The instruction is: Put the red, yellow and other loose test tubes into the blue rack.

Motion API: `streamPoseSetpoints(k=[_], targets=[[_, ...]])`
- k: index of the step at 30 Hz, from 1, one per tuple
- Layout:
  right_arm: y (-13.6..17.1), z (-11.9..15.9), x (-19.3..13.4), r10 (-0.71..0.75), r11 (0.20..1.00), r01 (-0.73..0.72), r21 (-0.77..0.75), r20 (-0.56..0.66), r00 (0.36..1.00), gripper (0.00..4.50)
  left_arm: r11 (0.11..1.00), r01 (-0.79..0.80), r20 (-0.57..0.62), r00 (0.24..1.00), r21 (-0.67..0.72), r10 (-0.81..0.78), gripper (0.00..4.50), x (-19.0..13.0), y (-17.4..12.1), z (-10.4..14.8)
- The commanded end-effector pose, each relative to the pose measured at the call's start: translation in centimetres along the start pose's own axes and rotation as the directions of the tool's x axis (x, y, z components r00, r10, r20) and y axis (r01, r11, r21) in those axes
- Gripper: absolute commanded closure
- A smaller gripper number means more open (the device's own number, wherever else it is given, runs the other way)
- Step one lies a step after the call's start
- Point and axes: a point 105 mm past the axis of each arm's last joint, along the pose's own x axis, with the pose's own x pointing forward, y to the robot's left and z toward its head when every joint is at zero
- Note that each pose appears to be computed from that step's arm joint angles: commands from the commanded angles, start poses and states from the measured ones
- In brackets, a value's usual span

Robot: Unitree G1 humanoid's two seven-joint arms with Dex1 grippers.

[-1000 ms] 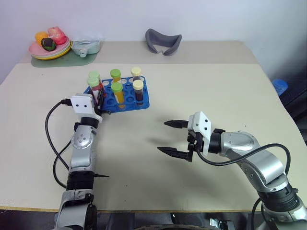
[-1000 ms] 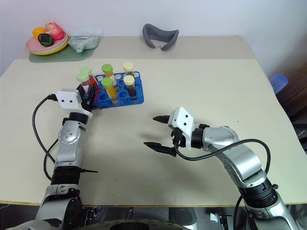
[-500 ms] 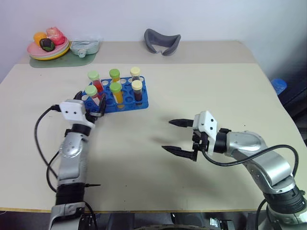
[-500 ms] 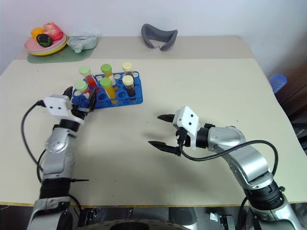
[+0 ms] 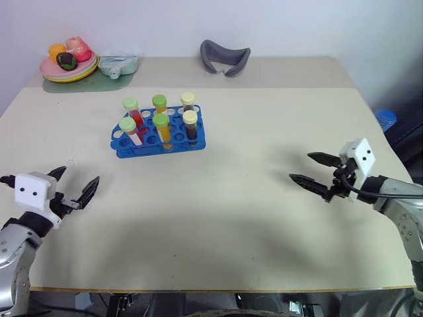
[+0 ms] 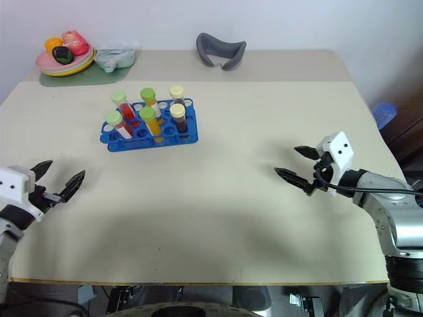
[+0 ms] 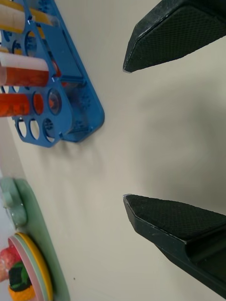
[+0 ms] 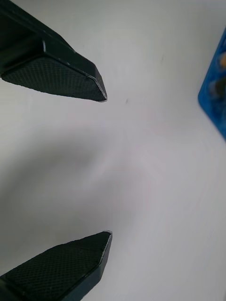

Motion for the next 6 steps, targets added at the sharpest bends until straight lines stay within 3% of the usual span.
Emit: streamPoseSetpoints(k=[1, 6], targets=[[-0.7, 0.7, -0.6, -0.017, 0.999, 0.017, -0.047, 0.018, 1.000, 0.00, 1.000, 0.004, 0.028, 1.000, 0.001, -0.004, 0.27, -0.4, -0.1, 1.0], [-0.6, 0.6, 0.1, -0.011, 0.999, 0.012, -0.053, 0.025, 1.000, 0.00, 0.999, -0.003, 0.036, 0.999, -0.043, 0.005, 0.27, -0.3, -1.2, 1.1]])
